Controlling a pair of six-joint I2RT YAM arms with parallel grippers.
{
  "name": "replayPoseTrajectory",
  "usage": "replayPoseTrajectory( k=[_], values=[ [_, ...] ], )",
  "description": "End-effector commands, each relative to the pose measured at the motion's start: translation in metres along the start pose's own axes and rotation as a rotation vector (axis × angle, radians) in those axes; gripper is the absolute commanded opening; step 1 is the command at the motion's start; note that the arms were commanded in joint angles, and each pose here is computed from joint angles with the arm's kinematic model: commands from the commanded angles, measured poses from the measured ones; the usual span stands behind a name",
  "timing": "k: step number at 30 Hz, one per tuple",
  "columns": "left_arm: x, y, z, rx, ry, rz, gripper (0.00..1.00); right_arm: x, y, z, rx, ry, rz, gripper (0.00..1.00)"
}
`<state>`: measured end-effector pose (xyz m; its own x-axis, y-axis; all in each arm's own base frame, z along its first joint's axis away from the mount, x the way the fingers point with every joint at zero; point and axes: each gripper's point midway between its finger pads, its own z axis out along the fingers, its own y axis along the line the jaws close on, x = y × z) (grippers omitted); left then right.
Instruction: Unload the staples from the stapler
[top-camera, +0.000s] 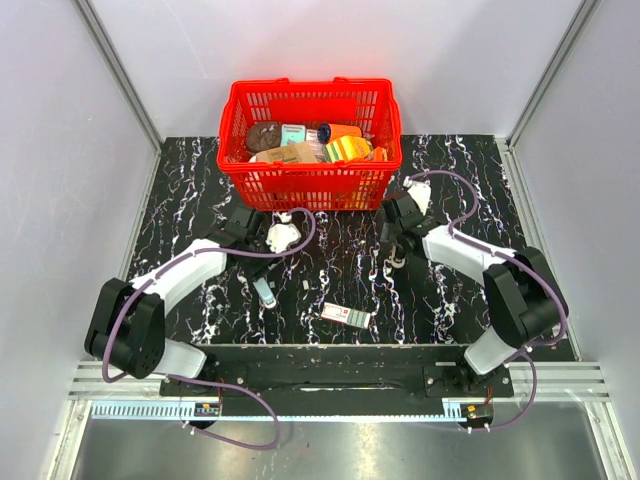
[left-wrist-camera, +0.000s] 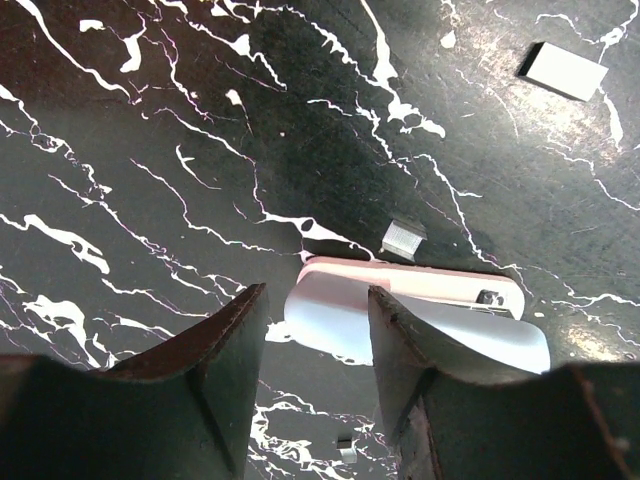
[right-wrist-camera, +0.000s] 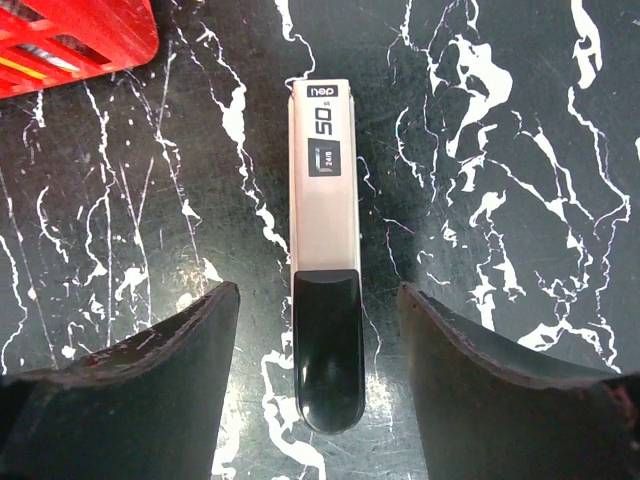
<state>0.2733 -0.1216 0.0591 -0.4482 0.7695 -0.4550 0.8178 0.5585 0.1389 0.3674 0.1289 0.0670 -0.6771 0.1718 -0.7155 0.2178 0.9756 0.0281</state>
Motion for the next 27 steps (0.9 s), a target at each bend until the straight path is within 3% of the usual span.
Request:
replayPoseTrajectory(
  k=[1, 10, 23, 27],
  values=[
    [0.005, 0.002, 0.007, -0.01, 0.004, 0.019, 0.49, -0.03, 0.004, -0.018, -0.039, -0.088, 0.056, 0.74],
    [0.024, -0.009, 0.006, 0.015, 0.04, 0.034, 0.47, -0.037, 0.034, -0.064, -0.255, -0.108, 0.122, 0.8],
    [0.036, -0.008, -0.011, 0.004, 0.038, 0.062, 0.44, 0.06, 0.161, -0.102, -0.447, 0.001, -0.163, 0.79],
    [0.045, -0.01, -0.02, 0.009, 0.034, 0.07, 0.43, 0.063, 0.177, -0.112, -0.463, -0.004, -0.238, 0.79]
  ],
)
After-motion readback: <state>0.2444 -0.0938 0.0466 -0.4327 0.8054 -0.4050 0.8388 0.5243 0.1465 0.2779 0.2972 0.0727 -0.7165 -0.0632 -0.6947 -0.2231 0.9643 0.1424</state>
